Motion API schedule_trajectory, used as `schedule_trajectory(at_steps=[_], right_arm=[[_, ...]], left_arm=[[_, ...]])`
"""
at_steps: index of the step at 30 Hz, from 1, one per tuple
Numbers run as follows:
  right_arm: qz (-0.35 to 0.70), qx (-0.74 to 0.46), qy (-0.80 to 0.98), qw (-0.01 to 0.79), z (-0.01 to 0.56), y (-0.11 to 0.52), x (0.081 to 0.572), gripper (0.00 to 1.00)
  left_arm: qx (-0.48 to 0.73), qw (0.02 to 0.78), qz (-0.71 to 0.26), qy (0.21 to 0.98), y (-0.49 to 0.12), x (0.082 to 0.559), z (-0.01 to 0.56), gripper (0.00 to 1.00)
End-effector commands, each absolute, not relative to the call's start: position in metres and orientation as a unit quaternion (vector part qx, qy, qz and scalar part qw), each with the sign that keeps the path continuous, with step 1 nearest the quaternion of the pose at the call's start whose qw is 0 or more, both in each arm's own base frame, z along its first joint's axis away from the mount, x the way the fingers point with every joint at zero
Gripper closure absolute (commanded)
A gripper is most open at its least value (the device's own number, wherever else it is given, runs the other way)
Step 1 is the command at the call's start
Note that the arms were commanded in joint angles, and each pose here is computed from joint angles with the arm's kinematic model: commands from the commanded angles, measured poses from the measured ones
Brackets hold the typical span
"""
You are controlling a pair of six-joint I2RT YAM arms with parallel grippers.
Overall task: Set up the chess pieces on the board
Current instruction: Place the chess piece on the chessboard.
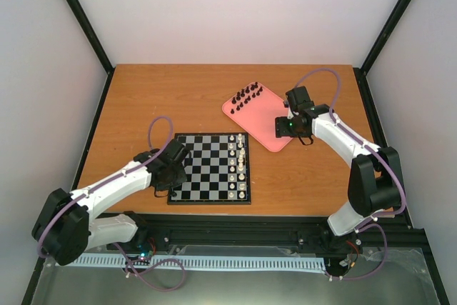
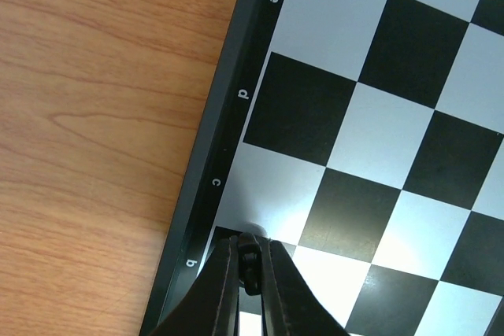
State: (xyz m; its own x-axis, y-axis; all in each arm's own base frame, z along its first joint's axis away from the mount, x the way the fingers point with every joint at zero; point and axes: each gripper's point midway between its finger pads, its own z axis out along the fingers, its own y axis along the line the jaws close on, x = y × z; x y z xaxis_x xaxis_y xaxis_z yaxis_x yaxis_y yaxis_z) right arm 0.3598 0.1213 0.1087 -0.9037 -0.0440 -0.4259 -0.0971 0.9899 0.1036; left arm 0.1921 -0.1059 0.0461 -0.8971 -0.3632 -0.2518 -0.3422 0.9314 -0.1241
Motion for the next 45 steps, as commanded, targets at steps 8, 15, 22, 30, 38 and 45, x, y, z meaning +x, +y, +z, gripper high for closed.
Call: schedule_trajectory(at_steps=[8,15,22,30,38,45], right_arm=[[0.059,-0.039,0.974,0.215,0.107,0.123,0.36,0.14],[0.059,-0.038,0.974,0.213,0.105,0.124,0.36,0.14],[0.06,-0.036,0.975,0.213,0.103,0.124,0.361,0.15],[0.062,-0.036,0.975,0.212,0.102,0.125,0.362,0.14],[0.062,-0.035,0.975,0.21,0.1,0.126,0.363,0.14],[0.06,-0.036,0.976,0.208,0.097,0.125,0.362,0.14]], left_arm=[[-0.167,0.083,-0.013,0.982,-0.096,0.163,0.027,0.99],[-0.166,0.081,-0.014,0.983,-0.095,0.161,0.03,0.99],[-0.173,0.08,-0.009,0.982,-0.089,0.155,0.031,0.99],[-0.166,0.072,-0.009,0.984,-0.091,0.155,0.027,0.99],[-0.156,0.061,-0.017,0.986,-0.096,0.153,0.026,0.99],[-0.153,0.058,-0.016,0.986,-0.097,0.152,0.024,0.99]])
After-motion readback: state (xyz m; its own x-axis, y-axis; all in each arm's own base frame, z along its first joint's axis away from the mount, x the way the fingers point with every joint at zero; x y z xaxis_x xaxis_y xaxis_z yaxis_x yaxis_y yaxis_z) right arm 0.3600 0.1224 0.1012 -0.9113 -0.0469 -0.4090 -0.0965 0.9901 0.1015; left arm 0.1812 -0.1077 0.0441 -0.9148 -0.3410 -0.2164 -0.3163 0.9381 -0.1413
